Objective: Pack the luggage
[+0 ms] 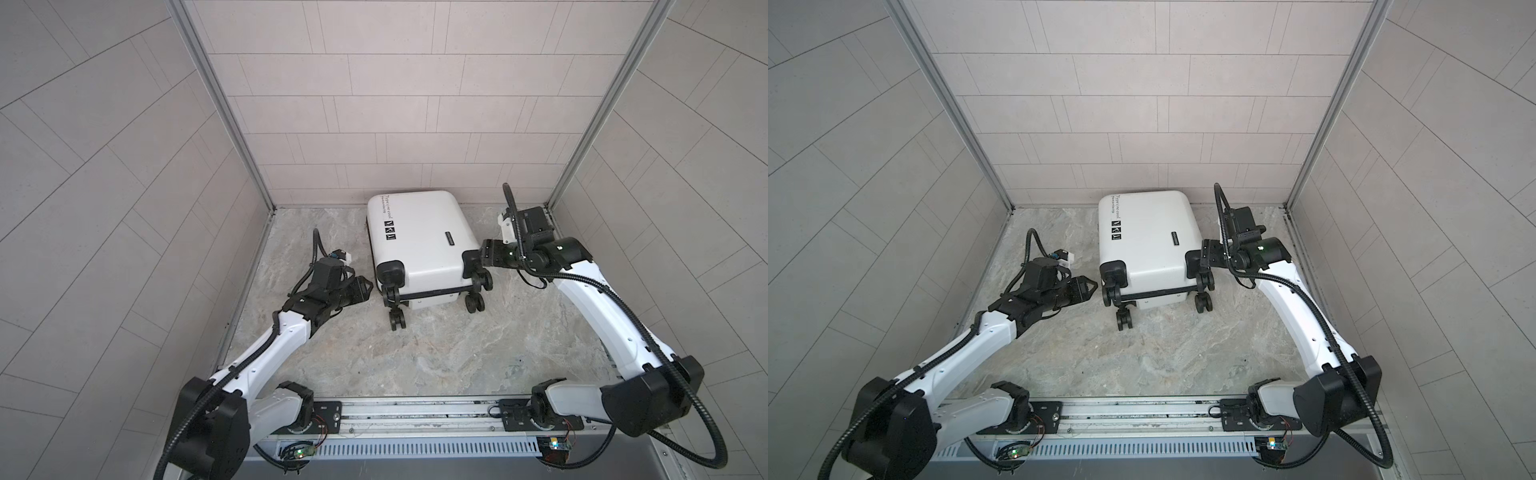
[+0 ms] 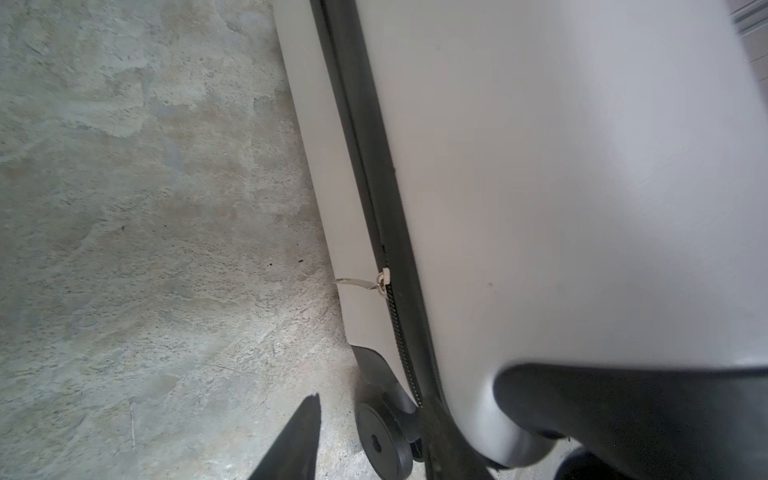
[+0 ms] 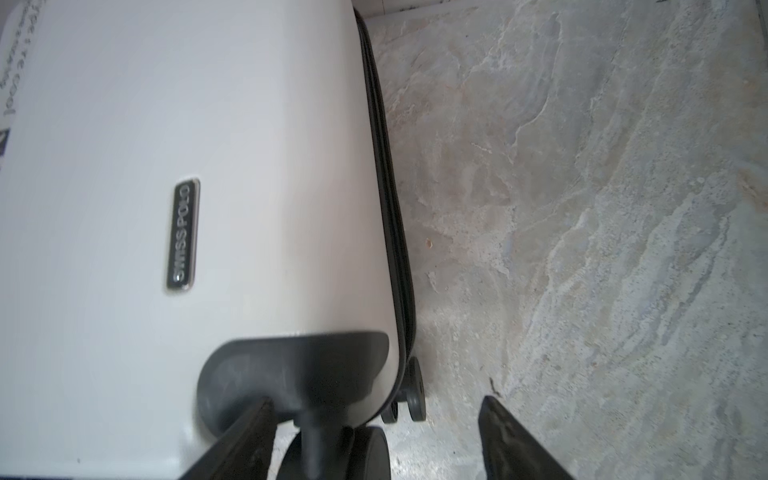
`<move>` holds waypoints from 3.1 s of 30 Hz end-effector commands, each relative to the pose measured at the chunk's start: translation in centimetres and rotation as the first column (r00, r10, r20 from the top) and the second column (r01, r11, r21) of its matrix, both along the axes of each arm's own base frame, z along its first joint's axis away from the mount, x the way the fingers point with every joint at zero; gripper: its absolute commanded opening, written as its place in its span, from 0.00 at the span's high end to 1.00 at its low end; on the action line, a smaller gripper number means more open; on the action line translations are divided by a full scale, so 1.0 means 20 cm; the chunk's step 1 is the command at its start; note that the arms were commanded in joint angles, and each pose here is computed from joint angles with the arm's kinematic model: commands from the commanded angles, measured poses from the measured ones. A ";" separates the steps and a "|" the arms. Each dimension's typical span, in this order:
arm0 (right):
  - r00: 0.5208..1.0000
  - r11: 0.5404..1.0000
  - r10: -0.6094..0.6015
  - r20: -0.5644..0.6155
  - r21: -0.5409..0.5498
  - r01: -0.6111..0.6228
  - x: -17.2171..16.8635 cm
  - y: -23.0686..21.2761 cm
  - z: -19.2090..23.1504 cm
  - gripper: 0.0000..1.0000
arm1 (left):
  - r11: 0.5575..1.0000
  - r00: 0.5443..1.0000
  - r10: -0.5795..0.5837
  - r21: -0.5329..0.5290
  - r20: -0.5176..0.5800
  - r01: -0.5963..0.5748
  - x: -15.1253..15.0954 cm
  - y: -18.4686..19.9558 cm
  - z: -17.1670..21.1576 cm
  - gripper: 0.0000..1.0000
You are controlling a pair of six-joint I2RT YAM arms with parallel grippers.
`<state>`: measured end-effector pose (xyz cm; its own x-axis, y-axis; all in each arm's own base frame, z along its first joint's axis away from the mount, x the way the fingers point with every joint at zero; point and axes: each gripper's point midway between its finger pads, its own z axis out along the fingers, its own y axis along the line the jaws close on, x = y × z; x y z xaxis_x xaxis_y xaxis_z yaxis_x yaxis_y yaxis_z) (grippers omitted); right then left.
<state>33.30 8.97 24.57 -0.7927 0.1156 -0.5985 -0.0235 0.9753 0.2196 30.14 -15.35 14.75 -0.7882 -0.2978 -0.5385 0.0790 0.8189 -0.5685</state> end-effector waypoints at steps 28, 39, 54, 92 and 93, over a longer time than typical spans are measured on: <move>0.971 0.948 0.234 -0.048 -0.208 -0.239 -0.10 0.21 -0.14 0.57 | 1.000 1.000 -0.015 -0.018 -0.010 0.015 -0.01 -0.06 -0.05 0.55; 0.962 0.947 0.222 0.157 -0.270 -0.175 0.04 0.19 0.08 0.73 | 1.000 1.000 0.018 -0.013 -0.006 -0.018 -0.01 -0.03 -0.12 0.54; 0.994 0.957 0.110 -0.001 -0.269 -0.106 0.18 0.11 -0.19 0.75 | 0.999 0.997 -0.038 -0.017 -0.064 0.037 0.06 -0.10 -0.25 0.54; 0.945 0.958 0.281 0.167 0.015 -0.287 -0.20 0.40 0.28 0.27 | 0.995 0.864 0.003 0.084 0.503 -0.052 -0.06 -0.02 0.31 0.23; 0.938 0.949 0.307 0.162 0.024 -0.315 -0.22 0.45 0.27 0.27 | 0.994 0.858 0.003 0.089 0.514 -0.057 -0.07 -0.01 0.32 0.15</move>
<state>29.73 15.70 29.12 -0.6931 -0.0849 -0.7159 -0.3075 0.9330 0.1871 28.50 -17.39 21.32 -0.4472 -0.2581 -0.8564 0.3682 0.8194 -0.4393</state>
